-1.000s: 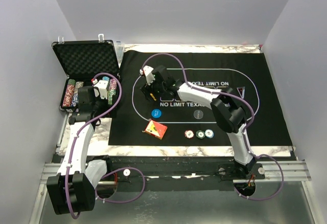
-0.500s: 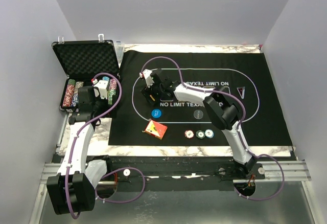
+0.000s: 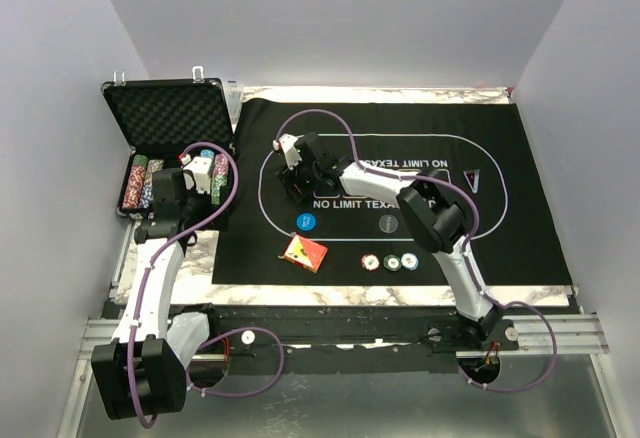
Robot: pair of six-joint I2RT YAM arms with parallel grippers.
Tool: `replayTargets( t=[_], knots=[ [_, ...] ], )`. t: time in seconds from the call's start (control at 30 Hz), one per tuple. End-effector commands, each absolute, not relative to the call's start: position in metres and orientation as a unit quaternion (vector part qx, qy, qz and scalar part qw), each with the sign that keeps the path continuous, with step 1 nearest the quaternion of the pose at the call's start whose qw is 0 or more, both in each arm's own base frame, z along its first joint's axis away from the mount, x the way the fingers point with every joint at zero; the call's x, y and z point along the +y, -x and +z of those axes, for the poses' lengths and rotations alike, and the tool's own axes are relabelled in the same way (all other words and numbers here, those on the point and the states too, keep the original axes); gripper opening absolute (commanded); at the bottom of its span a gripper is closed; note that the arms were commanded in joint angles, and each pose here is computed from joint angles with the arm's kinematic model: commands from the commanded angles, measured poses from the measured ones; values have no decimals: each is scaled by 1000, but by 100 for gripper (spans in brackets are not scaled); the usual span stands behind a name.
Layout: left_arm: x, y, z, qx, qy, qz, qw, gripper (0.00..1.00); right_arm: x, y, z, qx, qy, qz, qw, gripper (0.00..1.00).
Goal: Distribute texas hold em gaming equipment
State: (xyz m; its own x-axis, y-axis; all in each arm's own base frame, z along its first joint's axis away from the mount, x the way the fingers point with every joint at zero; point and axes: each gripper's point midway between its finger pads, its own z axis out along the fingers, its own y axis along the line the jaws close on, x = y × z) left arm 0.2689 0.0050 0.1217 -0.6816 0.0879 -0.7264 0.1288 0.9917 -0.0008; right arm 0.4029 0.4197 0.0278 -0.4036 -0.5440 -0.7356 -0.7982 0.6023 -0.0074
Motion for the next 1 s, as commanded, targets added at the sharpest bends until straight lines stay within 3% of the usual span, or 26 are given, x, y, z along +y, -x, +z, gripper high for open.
replayTargets(
  t=[0.0,0.67,0.97],
  knots=[
    [6,-275,137,908,-58,-25,413,99,404,-399,18,836,401,175,332,61],
    [6,-275,136,909,-57,-27,412,98,389,-380,4,833,433,169,300,69],
    [6,-275,136,909,-57,-26,411,99,390,-388,5,828,438,156,312,55]
  ],
)
